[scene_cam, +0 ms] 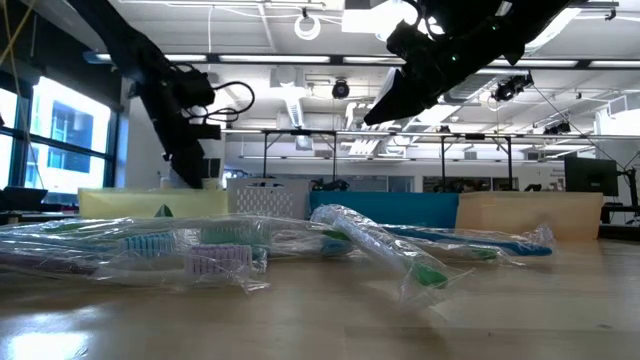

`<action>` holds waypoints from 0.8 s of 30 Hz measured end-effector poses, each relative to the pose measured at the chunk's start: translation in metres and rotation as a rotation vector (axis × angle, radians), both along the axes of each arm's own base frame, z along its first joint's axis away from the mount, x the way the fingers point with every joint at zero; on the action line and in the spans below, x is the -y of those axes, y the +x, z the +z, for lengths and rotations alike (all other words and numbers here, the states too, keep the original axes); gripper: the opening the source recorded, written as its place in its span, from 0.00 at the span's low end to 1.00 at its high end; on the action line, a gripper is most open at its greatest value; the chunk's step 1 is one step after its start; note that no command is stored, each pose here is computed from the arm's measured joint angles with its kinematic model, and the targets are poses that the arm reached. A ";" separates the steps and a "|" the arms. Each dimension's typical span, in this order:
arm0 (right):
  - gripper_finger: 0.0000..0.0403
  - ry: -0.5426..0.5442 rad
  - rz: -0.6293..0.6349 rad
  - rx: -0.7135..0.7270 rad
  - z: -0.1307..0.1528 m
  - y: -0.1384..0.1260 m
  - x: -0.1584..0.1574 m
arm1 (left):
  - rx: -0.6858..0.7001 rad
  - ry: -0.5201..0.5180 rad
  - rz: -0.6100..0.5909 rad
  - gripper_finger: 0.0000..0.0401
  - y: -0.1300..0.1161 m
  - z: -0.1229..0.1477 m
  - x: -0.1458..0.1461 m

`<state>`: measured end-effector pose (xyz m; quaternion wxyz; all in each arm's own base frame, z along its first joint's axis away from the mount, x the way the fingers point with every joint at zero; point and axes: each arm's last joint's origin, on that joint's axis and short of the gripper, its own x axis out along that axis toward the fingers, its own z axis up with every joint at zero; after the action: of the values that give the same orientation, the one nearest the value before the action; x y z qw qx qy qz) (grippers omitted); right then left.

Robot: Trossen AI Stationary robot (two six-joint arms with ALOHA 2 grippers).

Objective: Pick & Place Toothbrushes
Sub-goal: Put the orange toothbrush into the yellow bin

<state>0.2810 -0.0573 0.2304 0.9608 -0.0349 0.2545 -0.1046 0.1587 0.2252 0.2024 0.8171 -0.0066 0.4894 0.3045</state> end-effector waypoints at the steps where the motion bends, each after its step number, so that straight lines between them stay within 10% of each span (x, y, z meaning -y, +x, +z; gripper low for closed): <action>1: 0.20 0.000 0.000 0.000 0.000 0.000 0.000 | -0.003 -0.006 0.001 0.03 0.001 -0.003 -0.001; 24: 0.20 0.000 0.000 0.000 0.000 0.000 0.000 | -0.034 -0.114 0.065 0.16 0.006 -0.032 -0.009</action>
<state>0.2810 -0.0574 0.2304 0.9608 -0.0349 0.2545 -0.1046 0.1652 0.2343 0.1705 0.7967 -0.0638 0.5193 0.3027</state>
